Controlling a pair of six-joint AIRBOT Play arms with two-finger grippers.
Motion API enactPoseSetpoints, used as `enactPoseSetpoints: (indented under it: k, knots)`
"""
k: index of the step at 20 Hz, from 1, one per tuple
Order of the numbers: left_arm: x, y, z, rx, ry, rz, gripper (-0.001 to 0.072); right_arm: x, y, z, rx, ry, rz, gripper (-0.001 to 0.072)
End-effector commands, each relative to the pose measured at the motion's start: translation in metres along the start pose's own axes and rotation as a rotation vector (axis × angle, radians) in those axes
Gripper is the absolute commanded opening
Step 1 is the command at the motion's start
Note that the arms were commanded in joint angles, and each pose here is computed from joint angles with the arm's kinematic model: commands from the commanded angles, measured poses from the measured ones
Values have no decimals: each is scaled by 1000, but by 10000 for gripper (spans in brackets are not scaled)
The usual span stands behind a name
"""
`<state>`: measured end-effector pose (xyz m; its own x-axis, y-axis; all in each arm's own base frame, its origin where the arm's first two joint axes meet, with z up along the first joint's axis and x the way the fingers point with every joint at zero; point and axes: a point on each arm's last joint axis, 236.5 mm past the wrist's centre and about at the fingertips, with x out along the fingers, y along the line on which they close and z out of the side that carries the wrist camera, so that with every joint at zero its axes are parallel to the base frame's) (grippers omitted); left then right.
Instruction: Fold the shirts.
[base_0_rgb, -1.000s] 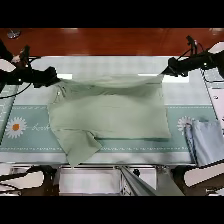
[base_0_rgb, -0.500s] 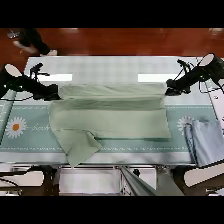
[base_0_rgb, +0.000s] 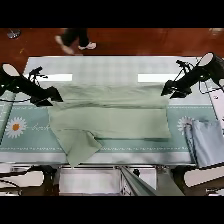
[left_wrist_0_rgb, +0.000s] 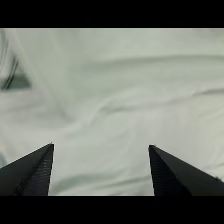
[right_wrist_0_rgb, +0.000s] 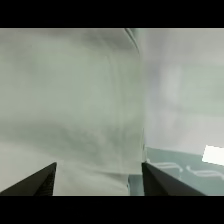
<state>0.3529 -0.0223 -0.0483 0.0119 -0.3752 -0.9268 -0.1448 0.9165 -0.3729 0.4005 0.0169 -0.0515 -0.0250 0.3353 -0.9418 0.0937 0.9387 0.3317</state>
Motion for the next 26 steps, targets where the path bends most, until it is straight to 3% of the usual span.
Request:
enactPoseSetpoints:
  k: [1, 5, 9, 15, 20, 26]
  knots:
    - [-23, 11, -44, -62, 77, 2, 702, -31, -20, -19, 40, -62, -48, 615]
    - [-25, 49, -120, -178, 55, 15, 701, -29, -19, -76, 84, -238, 28, 615]
    - [9, 52, -177, -458, 0, -83, 701, 7, 18, -136, 175, -335, 192, 615]
    - [41, 17, -179, -438, -54, -188, 701, 32, 54, -171, 127, -266, 284, 615]
    - [55, 7, -159, -382, -121, -145, 700, 27, 65, -159, 151, -312, 325, 615]
    - [80, -4, -171, -307, -25, -118, 700, -41, 0, -113, 346, -517, 288, 615]
